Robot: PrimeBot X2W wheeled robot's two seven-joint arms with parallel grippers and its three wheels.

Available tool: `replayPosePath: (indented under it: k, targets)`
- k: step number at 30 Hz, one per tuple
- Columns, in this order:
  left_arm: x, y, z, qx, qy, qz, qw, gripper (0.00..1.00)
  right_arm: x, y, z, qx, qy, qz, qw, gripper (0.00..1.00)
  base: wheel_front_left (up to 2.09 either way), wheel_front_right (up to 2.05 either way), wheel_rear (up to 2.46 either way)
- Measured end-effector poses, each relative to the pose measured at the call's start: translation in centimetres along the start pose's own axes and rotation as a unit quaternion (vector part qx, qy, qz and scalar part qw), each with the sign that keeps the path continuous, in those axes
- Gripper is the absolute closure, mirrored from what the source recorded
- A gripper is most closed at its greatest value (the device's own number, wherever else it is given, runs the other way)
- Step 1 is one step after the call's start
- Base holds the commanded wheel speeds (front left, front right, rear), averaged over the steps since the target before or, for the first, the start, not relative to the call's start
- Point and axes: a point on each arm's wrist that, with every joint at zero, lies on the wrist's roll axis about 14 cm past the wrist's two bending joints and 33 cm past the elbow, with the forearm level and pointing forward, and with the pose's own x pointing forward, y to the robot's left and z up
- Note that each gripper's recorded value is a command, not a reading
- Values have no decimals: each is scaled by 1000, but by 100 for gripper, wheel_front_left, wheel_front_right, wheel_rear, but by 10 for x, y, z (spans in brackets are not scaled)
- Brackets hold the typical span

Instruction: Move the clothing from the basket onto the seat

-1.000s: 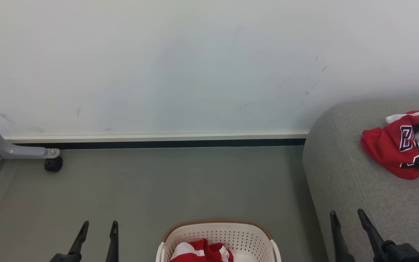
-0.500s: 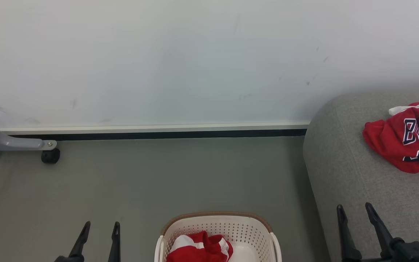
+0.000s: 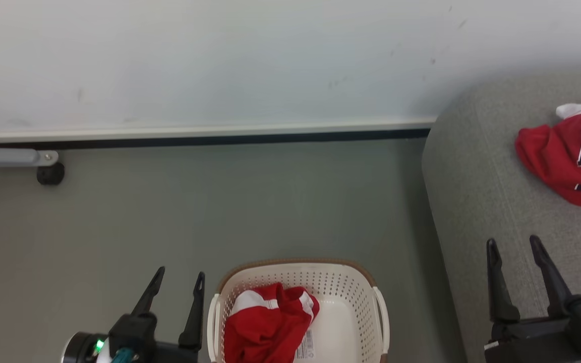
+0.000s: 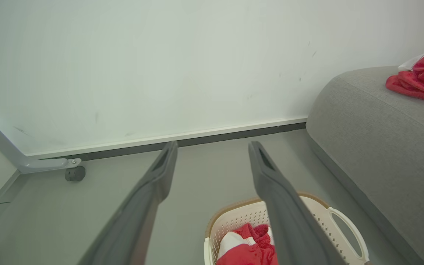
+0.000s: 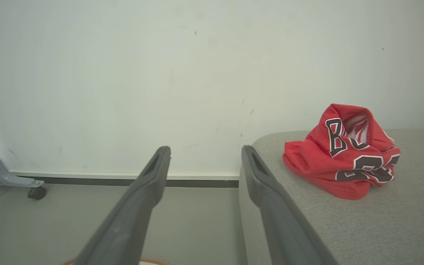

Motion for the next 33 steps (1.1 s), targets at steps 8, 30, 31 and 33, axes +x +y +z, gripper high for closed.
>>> replayPosePath:
  k: [8, 30, 31, 33]
  targets:
    - [27, -31, -37, 4, 63, -51, 997, 0, 20, -10, -2, -12, -5, -8, 1000, 0, 0, 0, 0]
    - [71, -88, -172, 27, 264, -143, 953, 0, 66, -43, -38, -40, 28, -34, 998, 0, 0, 0, 0]
    - [73, -90, -177, 30, 268, -148, 951, 0, 67, -44, -40, -41, 30, -35, 998, 0, 0, 0, 0]
    - [76, -93, -186, 35, 278, -157, 947, 0, 69, -46, -46, -44, 36, -36, 998, 0, 0, 0, 0]
